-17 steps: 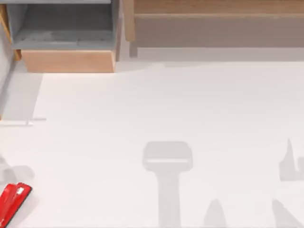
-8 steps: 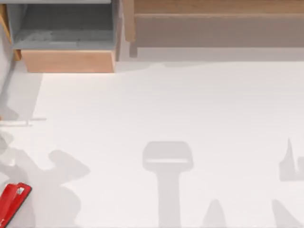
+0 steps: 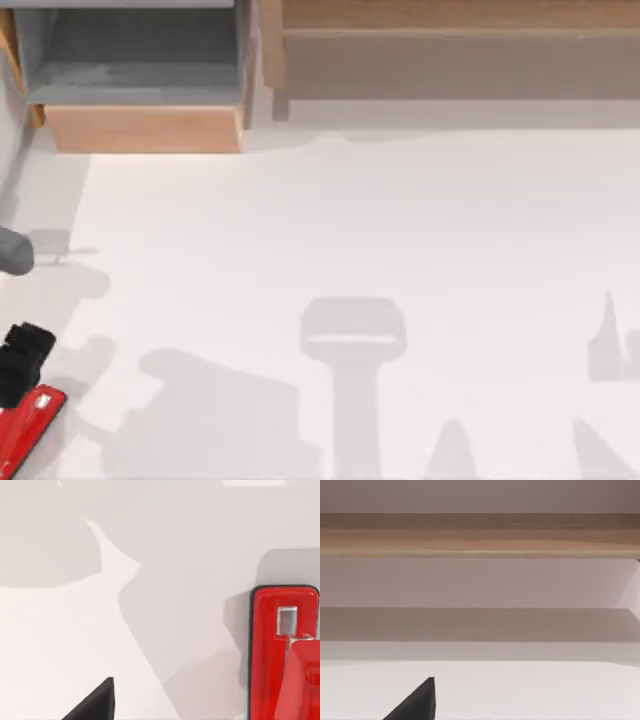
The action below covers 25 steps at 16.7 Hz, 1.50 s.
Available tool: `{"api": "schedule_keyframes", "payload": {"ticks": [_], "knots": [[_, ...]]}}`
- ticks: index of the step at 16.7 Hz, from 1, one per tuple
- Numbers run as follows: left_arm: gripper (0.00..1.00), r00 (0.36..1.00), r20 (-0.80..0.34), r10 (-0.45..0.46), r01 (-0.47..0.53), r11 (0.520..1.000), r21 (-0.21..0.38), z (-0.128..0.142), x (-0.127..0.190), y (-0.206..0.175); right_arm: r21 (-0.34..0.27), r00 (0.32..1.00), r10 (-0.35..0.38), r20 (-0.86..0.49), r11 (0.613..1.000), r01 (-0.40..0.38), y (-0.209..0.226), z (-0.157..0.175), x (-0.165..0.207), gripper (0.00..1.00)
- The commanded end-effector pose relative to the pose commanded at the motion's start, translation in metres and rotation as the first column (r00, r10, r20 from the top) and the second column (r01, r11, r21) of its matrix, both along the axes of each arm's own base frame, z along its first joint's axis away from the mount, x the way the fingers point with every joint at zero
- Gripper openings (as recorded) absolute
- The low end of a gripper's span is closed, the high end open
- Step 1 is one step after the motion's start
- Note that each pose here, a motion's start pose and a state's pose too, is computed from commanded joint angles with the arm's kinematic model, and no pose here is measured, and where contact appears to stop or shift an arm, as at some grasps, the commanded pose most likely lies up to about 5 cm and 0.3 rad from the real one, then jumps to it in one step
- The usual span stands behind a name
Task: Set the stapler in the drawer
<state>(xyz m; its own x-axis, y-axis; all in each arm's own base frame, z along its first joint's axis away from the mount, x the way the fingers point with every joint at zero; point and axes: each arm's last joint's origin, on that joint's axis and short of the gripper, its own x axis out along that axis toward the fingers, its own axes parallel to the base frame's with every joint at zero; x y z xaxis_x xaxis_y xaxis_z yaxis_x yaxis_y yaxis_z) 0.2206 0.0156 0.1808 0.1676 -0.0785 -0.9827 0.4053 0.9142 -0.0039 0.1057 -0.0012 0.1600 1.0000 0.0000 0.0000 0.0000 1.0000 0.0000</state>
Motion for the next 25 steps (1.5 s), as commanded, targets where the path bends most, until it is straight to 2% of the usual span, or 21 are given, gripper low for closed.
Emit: {"api": "schedule_keyframes", "payload": {"ticks": [2, 4, 11, 14, 20, 25], "knots": [[1.00, 0.995, -0.098, 0.019, -0.016, 0.999, 0.036, 0.003, -0.006, -0.014, 0.000, 1.000, 0.000, 0.000, 1.000, 0.000, 0.000, 0.000, 0.000, 1.00], [1.00, 0.988, -0.150, 0.032, -0.022, 0.997, 0.068, 0.006, -0.009, -0.022, 0.000, 1.000, 0.000, 0.000, 1.000, 0.000, 0.000, 0.000, 0.000, 1.00], [1.00, 0.985, -0.167, 0.040, -0.026, 0.996, 0.080, 0.005, -0.011, -0.025, 0.000, 1.000, 0.000, 0.000, 1.000, 0.000, 0.000, 0.000, 0.000, 1.00], [1.00, 0.985, -0.170, 0.038, -0.024, 0.996, 0.082, -0.010, -0.010, -0.025, 0.000, 1.000, 0.000, 0.000, 1.000, 0.000, 0.000, 0.000, 0.000, 1.00], [1.00, 0.986, -0.163, 0.038, -0.025, 0.996, 0.081, -0.059, -0.010, -0.025, 0.000, 1.000, 0.000, 0.000, 1.000, 0.000, 0.000, 0.000, 0.000, 1.00], [1.00, 0.985, -0.167, 0.038, -0.024, 0.996, 0.081, -0.063, -0.011, -0.025, 0.000, 1.000, 0.000, 0.000, 1.000, 0.000, 0.000, 0.000, 0.000, 1.00]]}}
